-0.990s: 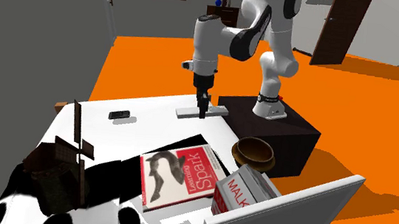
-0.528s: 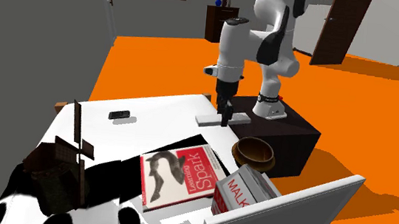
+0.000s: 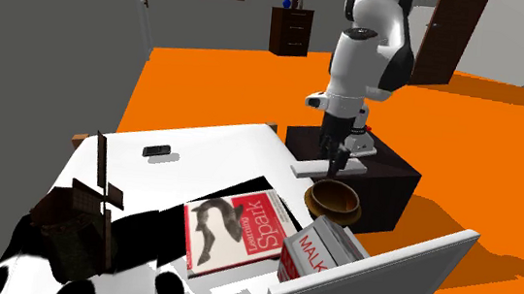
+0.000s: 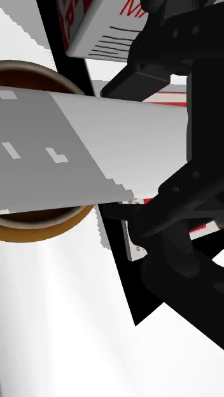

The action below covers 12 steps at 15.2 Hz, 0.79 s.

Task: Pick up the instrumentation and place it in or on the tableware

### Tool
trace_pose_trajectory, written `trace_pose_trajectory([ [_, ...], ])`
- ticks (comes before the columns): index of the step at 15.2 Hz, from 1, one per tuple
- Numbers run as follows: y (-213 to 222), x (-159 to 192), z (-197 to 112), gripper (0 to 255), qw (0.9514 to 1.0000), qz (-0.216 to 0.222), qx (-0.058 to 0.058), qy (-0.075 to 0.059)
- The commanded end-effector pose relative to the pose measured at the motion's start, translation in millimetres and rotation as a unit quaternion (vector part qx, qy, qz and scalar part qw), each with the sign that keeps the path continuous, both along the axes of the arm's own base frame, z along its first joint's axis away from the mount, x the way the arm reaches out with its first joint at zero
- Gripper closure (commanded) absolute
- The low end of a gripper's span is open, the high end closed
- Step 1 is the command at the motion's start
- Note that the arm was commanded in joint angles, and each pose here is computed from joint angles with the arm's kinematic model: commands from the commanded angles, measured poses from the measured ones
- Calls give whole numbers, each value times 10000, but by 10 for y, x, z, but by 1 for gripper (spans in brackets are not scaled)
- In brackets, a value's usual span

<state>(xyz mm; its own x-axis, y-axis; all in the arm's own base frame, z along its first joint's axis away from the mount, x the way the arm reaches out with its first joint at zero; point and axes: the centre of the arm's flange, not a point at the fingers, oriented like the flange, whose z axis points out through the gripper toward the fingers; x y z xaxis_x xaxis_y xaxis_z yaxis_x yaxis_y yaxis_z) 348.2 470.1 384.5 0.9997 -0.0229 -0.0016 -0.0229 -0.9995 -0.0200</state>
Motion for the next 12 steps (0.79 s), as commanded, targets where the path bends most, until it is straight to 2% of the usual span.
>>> trace_pose_trajectory([
  [1, 147, -236, -10, 255, 10000, -6, 1, -2],
  [2, 203, -316, -9, 255, 10000, -6, 1, -2],
  [12, 203, -316, -538, 255, 10000, -6, 1, -2],
])
